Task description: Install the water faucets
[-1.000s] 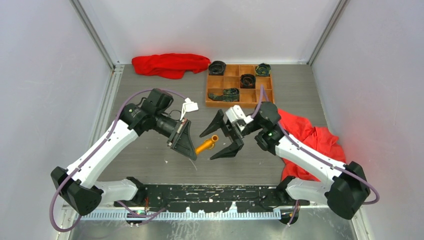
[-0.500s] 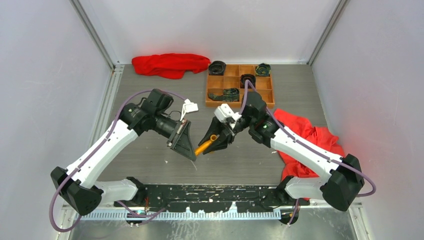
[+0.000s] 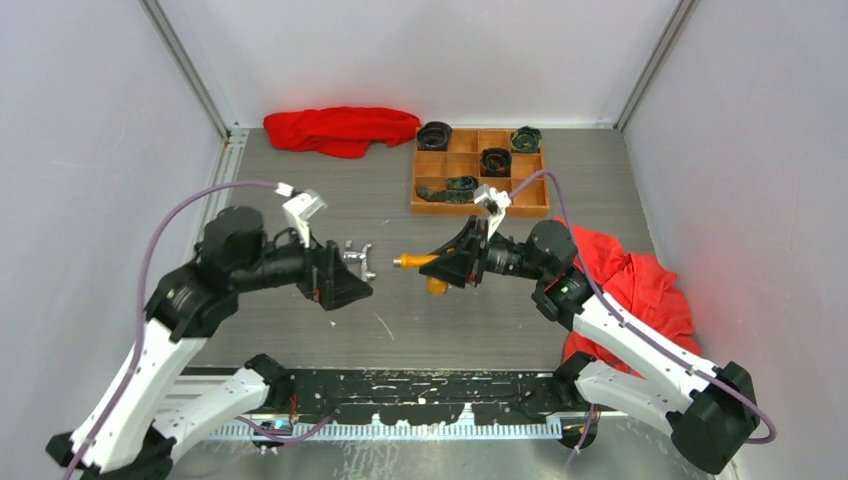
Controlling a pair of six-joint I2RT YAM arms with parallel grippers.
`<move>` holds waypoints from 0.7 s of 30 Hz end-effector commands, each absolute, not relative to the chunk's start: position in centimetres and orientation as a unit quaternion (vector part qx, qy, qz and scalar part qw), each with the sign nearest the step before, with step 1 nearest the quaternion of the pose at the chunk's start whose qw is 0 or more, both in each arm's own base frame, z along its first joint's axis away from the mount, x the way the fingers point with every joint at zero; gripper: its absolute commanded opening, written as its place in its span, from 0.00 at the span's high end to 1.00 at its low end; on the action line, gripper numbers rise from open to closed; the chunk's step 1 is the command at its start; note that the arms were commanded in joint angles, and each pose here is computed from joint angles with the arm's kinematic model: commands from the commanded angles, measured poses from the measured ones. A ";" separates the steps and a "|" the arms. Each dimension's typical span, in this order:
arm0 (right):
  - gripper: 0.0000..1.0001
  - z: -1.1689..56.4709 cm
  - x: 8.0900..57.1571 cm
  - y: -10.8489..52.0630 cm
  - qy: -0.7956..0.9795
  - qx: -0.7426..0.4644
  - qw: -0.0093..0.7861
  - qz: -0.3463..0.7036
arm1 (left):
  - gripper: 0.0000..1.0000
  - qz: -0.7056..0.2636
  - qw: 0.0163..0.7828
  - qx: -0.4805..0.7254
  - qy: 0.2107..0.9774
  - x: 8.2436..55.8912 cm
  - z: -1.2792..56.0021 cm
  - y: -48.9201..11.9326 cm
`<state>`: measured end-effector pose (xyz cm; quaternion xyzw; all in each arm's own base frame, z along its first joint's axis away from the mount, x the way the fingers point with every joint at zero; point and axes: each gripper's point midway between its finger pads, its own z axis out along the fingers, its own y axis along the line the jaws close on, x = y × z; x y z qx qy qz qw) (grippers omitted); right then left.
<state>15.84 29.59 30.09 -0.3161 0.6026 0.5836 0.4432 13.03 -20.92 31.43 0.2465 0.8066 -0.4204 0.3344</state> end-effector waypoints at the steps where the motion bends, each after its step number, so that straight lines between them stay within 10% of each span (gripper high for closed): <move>1: 0.99 33.7 17.3 29.8 0.613 -0.181 0.383 0.667 | 0.00 -0.398 0.443 0.186 0.781 17.1 33.7 -20.5; 21: 0.99 33.5 16.8 30.5 0.571 -0.126 0.295 0.756 | 0.16 -0.555 0.338 0.105 0.752 18.7 31.9 -26.5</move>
